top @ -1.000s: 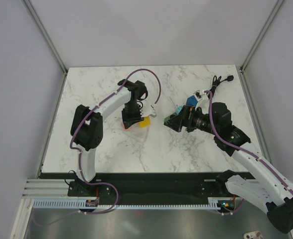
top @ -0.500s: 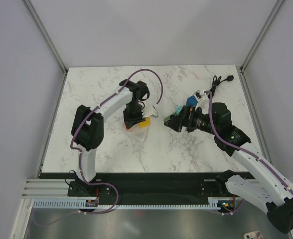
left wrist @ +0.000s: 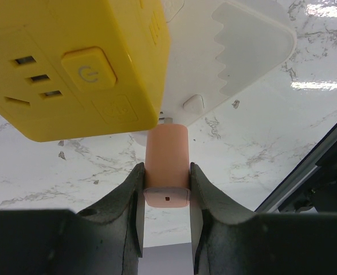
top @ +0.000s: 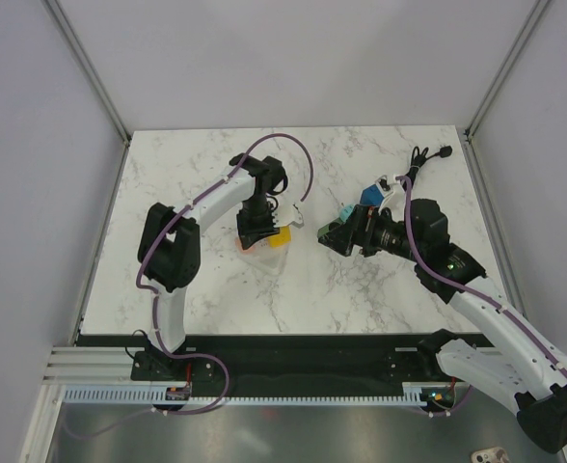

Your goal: Insert the plug

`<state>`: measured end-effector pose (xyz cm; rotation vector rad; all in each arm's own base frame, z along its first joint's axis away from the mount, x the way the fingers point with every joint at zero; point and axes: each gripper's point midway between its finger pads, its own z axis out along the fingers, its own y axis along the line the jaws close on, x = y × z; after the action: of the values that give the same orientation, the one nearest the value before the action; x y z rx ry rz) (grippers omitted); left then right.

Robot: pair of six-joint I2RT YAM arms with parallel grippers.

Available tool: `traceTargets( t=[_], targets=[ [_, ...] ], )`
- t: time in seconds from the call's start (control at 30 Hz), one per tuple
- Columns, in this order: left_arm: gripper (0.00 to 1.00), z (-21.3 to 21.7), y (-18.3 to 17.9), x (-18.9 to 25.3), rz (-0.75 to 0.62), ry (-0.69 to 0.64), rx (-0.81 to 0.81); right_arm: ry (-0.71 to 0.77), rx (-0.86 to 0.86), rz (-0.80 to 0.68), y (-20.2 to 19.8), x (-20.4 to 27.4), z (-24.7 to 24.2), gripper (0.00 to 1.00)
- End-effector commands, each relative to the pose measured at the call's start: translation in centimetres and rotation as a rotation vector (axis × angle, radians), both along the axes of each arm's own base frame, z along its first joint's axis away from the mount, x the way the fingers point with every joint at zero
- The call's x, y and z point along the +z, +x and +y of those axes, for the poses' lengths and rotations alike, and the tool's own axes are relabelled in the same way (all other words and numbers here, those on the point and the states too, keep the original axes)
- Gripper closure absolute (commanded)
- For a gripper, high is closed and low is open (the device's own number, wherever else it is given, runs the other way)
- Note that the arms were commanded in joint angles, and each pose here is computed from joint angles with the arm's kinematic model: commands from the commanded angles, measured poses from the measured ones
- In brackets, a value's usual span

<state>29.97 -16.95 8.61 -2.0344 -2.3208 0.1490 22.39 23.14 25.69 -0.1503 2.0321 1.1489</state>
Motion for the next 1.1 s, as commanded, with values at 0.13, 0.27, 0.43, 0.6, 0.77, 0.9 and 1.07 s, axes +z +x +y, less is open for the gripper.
traceTargets(
  t=[0.13, 0.27, 0.43, 0.6, 0.77, 0.9, 1.07],
  targets=[
    [0.98, 0.4, -1.6, 0.0, 0.094, 0.019, -0.019, 0.02, -0.013, -0.073, 0.3, 2.6, -0.3, 0.02],
    [0.98, 0.2, -1.6, 0.0, 0.097, 0.011, -0.018, 0.018, -0.017, -0.075, 0.3, 2.5, -0.4, 0.02],
    [0.98, -0.5, -1.4, 0.5, 0.086, -0.017, -0.021, 0.014, -0.019, -0.075, 0.4, 2.4, -0.4, 0.02],
    [0.98, -0.5, -1.4, 0.8, 0.08, -0.019, -0.025, 0.01, -0.022, -0.073, 0.4, 2.2, -0.4, 0.02],
    [0.98, 0.3, -2.0, -0.1, 0.112, 0.029, -0.018, 0.013, -0.02, -0.078, 0.3, 2.5, -0.5, 0.02],
    [0.98, 1.0, -2.1, -0.6, 0.114, 0.063, -0.017, 0.013, -0.024, -0.082, 0.2, 2.6, -0.6, 0.02],
    [0.98, 1.3, -1.6, -0.6, 0.092, 0.066, -0.017, 0.01, -0.027, -0.083, 0.1, 2.6, -0.7, 0.02]
  ],
)
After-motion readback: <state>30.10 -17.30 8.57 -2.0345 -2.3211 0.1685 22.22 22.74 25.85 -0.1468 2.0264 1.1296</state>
